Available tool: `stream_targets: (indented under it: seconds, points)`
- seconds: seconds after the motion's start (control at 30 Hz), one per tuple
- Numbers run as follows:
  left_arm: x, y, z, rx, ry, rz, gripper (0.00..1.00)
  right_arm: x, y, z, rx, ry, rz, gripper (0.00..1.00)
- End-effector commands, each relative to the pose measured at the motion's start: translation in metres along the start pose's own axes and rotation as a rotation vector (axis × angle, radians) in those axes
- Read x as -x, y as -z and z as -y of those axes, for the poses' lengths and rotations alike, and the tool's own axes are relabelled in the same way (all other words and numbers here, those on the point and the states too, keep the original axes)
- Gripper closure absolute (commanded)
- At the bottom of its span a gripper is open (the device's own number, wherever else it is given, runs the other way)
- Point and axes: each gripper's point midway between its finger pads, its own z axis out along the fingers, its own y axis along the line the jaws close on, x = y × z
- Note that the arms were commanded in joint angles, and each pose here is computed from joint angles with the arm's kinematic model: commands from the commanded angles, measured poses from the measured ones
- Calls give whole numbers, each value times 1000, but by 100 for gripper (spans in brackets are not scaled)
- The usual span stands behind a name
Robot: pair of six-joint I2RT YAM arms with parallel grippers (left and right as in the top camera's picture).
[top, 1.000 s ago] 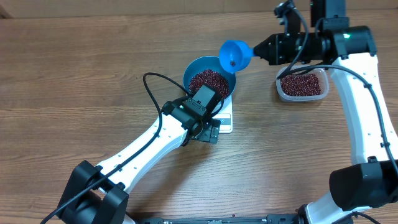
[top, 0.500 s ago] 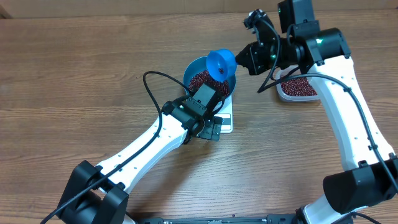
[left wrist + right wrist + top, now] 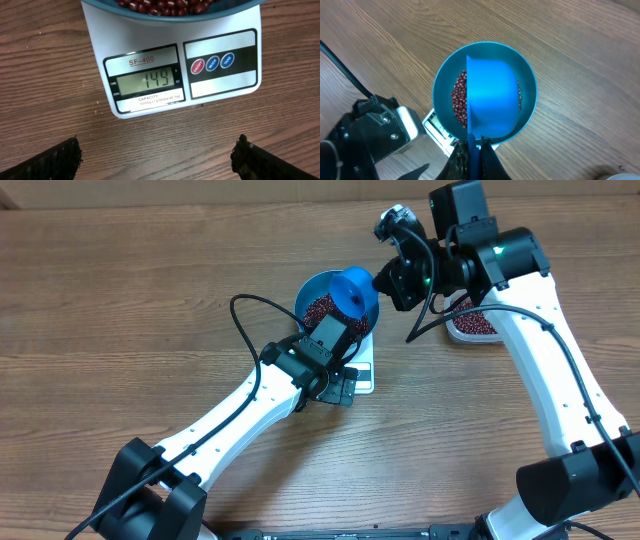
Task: Scoop item into bowl and weigh 150g on scale
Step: 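Tilt the scoop slowly over the bowl to trickle beans in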
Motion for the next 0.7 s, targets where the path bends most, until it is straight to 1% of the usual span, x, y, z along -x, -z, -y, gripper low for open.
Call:
stream_targets:
  seconds: [0.0, 0.1, 0.37, 0.5, 0.67]
  points:
    - [0, 1, 0, -3, -17, 3, 0, 11, 11, 3, -91, 95, 21, 96]
    - [0, 1, 0, -3, -17, 3, 0, 12, 12, 13, -155, 100, 19, 96]
    - [0, 1, 0, -3, -17, 3, 1, 19, 11, 12, -178, 115, 36, 96]
    - [0, 1, 0, -3, -17, 3, 0, 21, 8, 1, -140, 126, 43, 96]
    - [0, 1, 0, -3, -17, 3, 0, 20, 8, 7, -194, 130, 29, 96]
